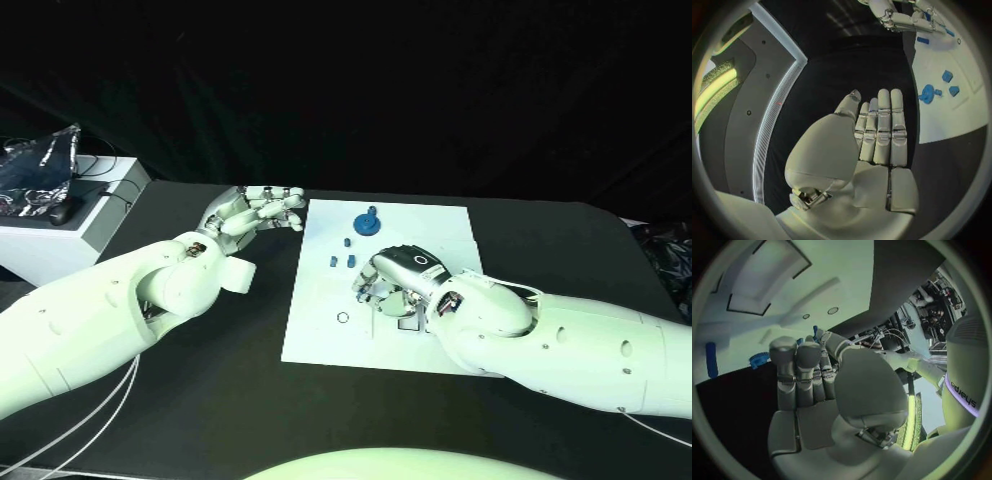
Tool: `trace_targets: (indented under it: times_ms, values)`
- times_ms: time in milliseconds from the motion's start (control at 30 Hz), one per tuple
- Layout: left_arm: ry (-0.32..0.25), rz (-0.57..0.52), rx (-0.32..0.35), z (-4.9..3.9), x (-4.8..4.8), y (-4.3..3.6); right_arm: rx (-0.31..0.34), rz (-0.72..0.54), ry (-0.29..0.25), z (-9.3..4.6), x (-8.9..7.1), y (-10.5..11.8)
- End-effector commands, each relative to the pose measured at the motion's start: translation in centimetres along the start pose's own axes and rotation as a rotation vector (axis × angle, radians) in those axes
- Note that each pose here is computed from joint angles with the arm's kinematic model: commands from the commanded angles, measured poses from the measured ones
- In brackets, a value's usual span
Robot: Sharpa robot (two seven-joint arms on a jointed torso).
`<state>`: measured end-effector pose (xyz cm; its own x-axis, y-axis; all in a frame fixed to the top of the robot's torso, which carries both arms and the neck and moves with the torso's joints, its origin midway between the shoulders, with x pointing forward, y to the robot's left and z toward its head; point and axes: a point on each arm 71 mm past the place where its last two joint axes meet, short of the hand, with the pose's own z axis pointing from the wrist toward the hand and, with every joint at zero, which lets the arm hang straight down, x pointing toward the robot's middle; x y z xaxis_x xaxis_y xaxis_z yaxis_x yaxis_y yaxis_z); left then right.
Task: Assemble the parts on the task board
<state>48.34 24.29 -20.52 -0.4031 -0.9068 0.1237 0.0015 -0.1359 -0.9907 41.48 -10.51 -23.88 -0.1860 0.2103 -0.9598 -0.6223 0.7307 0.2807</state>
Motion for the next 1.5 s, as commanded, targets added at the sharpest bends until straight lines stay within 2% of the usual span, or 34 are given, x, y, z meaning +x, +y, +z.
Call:
trace_targets:
  times_ms: [33,1500]
  values:
    - [-0.012,-0.006,0.017,0.04,0.06,-0.14,-0.002,-0.059,0.011,0.1,0.3,0.1]
    - [-0.004,-0.005,0.012,-0.18,-0.17,-0.24,0.021,-0.091,0.051,0.9,1.6,-0.2]
